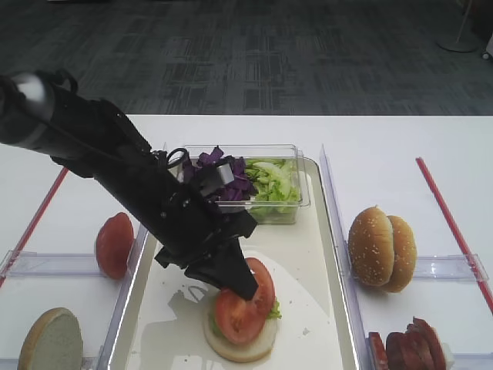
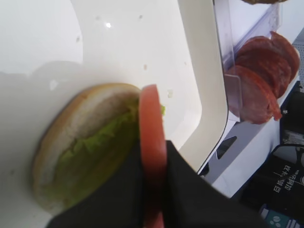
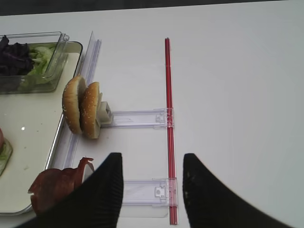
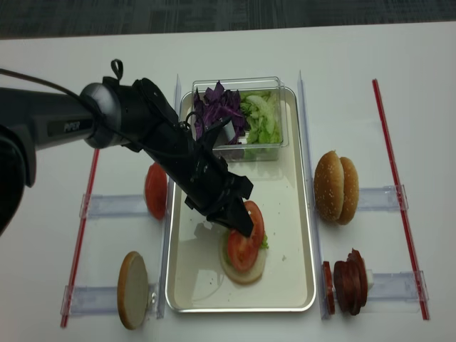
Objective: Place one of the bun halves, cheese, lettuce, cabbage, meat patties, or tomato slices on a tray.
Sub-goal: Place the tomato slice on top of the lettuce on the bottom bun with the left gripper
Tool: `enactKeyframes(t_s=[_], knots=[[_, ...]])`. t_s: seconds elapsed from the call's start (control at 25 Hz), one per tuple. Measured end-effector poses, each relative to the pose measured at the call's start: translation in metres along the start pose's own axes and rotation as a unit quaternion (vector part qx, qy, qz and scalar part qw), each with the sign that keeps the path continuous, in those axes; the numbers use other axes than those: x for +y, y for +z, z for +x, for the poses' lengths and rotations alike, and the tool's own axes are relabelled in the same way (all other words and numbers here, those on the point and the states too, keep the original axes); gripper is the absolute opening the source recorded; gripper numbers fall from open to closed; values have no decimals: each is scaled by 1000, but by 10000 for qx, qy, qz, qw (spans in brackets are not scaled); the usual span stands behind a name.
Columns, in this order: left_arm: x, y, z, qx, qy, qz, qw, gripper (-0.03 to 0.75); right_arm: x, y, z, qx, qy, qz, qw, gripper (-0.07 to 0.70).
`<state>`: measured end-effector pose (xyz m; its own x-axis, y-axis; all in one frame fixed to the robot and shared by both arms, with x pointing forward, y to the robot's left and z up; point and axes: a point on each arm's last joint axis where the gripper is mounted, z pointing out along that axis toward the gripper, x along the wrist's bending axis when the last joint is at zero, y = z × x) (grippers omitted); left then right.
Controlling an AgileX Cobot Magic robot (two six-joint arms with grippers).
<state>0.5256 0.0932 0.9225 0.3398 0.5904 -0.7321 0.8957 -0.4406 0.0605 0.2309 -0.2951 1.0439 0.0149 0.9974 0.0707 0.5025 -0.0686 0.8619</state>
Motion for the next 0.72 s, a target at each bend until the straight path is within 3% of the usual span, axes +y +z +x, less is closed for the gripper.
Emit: enactKeyframes(t_s=[0.2,0.72], knots=[[-1,8,8,-38,-131,142,9998,34,0,0,0,0,0,-9,10000,337],[0,8,9,2,-211,136,9997,34,0,0,0,0,0,-9,10000,337]])
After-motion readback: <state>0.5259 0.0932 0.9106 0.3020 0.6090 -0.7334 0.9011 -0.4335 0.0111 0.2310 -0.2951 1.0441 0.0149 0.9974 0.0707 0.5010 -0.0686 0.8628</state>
